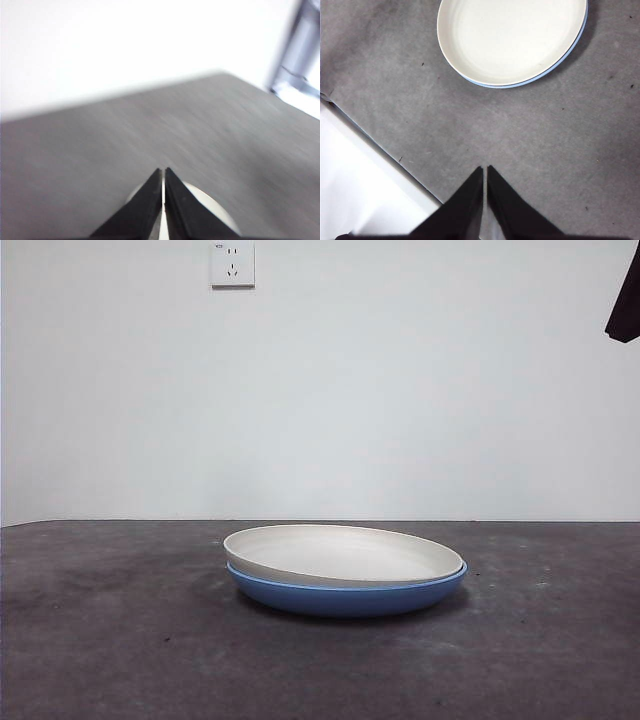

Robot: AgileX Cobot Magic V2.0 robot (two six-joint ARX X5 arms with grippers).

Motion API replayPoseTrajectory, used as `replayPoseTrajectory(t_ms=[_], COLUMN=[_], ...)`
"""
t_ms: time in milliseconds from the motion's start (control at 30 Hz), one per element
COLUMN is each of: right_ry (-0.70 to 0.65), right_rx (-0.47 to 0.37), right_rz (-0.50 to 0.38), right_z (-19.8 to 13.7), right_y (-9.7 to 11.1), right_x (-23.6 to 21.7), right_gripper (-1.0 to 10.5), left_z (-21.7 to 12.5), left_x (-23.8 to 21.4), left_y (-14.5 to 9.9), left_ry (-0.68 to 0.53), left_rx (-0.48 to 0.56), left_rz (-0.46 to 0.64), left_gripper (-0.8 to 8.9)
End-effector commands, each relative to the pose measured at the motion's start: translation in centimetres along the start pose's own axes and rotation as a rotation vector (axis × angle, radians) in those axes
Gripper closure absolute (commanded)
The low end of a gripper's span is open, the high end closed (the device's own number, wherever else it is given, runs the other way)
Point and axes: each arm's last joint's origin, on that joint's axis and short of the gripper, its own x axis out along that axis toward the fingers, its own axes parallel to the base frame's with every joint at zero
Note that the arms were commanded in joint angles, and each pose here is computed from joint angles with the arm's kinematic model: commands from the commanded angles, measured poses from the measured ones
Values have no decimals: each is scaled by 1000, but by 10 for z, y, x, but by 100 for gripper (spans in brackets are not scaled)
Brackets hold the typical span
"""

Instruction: Pick up the white plate, put it on the blue plate, put it on desk

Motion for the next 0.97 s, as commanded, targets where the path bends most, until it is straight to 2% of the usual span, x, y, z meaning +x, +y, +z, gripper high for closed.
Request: replayPoseTrajectory(t_ms=[33,133,267,367,667,967], right_ry=[-16,-16,-16,-16,-16,-16], right_rx=[-21,-21,-22,-21,-21,-21], right_rz=[7,7,7,7,7,7], right_z=[4,4,4,4,4,4], right_y=[2,2,2,2,2,2], right_x=[-2,-2,-2,-2,-2,-2], right_gripper=[939,939,939,939,939,939], left_z=[-7,-26,-61,-88,-163,-205], left_x=[-18,-40,-61,-70,-71,-65], left_y=[11,17,20,21,26,30], left_ry=[-112,-206,-272,-277,-218,-94], left_rx=[88,121,121,112,63,16], left_rz=[125,312,562,666,737,738], left_gripper=[805,805,805,805,805,805])
